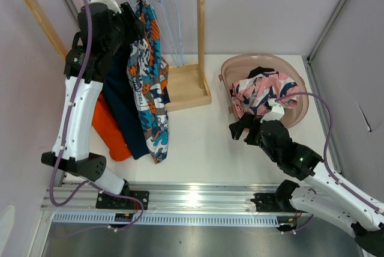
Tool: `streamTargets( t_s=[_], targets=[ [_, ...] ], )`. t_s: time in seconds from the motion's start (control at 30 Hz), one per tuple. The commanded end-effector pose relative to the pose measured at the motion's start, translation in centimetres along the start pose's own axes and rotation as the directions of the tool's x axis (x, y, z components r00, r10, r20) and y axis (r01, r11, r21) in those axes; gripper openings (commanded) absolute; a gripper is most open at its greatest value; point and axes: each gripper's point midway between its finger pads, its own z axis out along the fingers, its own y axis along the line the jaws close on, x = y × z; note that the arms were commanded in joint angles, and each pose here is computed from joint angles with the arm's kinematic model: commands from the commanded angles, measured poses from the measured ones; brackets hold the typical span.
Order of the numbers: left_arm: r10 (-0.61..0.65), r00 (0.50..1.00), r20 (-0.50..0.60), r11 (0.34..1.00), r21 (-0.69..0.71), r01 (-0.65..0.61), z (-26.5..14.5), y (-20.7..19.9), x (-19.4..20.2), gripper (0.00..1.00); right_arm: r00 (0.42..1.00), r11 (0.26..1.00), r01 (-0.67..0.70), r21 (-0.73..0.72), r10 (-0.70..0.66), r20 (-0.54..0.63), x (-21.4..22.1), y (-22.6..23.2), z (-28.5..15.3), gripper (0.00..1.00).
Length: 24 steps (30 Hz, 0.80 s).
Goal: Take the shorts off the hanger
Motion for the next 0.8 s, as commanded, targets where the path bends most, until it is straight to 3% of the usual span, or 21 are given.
streamTargets(
  t_s=[0.0,0.33,0.43,0.47,0.53,0.77],
  targets=[
    [0.025,1.0,-0.002,0.999,-0.035,-0.025,1.7,1.3,0.4,0.6,0.999,1.0,-0.018,0.017,0.018,0.031,-0.8,-0.3,-0.5,0.99],
    [0.031,0.999,-0.037,0.997,-0.076,-0.033,5.4,2.7,1.5,0.58,0.999,0.999,-0.01,0.036,0.009,0.034,-0.6,-0.9,-0.6,0.99],
    [0.026,0.999,-0.036,0.996,-0.084,-0.029,5.9,2.8,1.4,0.28,0.999,0.999,-0.01,0.041,0.008,0.036,-0.5,-1.0,-0.5,1.0],
    [0.024,0.999,-0.038,0.996,-0.086,-0.028,6.0,2.9,1.5,0.12,0.999,0.999,-0.009,0.04,0.008,0.037,-0.5,-1.0,-0.4,0.99],
    [0.021,0.999,-0.026,0.995,-0.093,-0.023,5.8,2.9,1.0,0.01,1.0,0.999,-0.006,0.042,0.004,0.03,-0.2,-1.1,-0.2,0.99],
    [0.026,0.999,0.047,0.999,-0.045,-0.024,3.1,1.4,-2.8,0.0,1.0,1.0,0.002,0.007,-0.003,0.023,-0.1,-0.2,0.2,0.99]
  ],
)
